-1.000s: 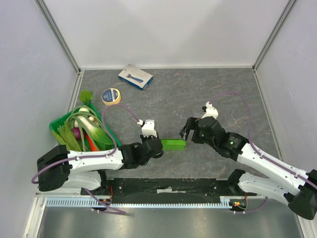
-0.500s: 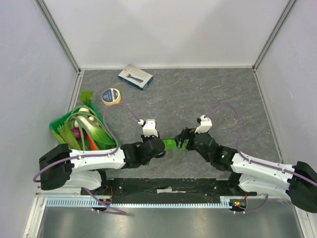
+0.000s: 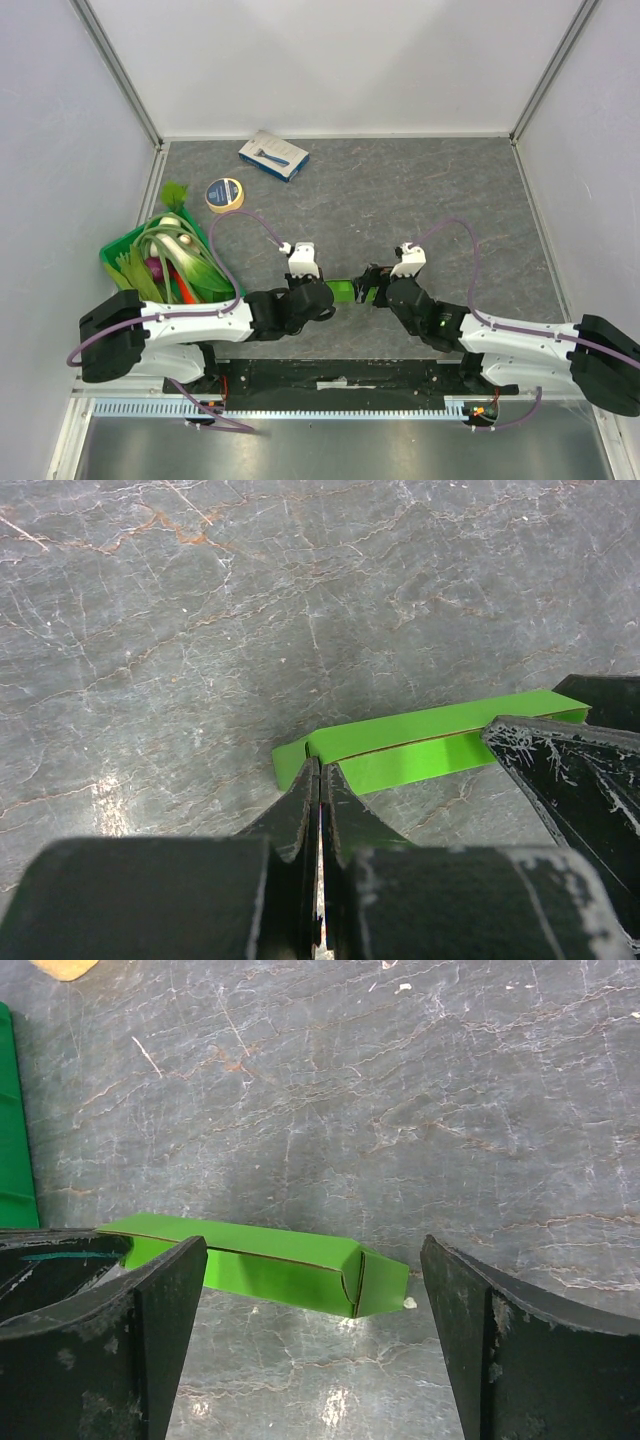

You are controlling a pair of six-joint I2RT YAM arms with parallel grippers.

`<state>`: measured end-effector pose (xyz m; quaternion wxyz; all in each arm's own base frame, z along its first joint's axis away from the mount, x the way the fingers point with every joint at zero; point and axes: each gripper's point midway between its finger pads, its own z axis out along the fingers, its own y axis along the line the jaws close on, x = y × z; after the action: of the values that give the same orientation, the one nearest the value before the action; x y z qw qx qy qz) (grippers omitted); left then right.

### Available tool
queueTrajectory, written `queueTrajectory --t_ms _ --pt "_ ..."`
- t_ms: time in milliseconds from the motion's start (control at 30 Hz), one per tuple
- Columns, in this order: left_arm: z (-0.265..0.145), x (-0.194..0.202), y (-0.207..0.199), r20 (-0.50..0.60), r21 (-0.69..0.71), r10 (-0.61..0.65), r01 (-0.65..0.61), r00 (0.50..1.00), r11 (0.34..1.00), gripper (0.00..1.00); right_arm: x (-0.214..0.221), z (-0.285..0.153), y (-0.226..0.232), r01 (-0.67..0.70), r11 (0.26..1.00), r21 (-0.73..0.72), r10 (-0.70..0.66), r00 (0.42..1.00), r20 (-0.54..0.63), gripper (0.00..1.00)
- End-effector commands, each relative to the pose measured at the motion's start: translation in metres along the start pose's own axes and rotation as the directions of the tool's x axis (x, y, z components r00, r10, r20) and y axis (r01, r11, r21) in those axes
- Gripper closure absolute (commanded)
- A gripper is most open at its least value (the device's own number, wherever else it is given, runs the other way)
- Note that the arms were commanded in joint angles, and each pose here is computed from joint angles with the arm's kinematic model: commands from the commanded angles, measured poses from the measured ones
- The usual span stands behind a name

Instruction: Fold the paper box

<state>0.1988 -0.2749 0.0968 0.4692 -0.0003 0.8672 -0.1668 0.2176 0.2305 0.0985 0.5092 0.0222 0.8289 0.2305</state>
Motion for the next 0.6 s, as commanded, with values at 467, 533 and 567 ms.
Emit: queueTrajectory --t_ms 467,533,567 --pt "-0.013 0.039 0.025 -0.088 0.034 0.092 -0.089 0.992 0.995 0.94 0.024 -0.007 -0.017 -0.023 0.999 0.032 0.023 1.0 0.012 0.08" --pt "-0.011 0.041 0.026 -0.088 0.026 0.097 -0.095 0.991 0.995 0.96 0.002 -0.013 -0.002 -0.06 0.998 0.004 0.059 0.997 0.045 0.06" --pt "-0.01 0.043 0.027 -0.094 0.017 0.108 -0.106 0.99 0.994 0.96 0.001 -0.016 -0.007 -0.038 0.999 0.033 0.037 0.999 0.03 0.03"
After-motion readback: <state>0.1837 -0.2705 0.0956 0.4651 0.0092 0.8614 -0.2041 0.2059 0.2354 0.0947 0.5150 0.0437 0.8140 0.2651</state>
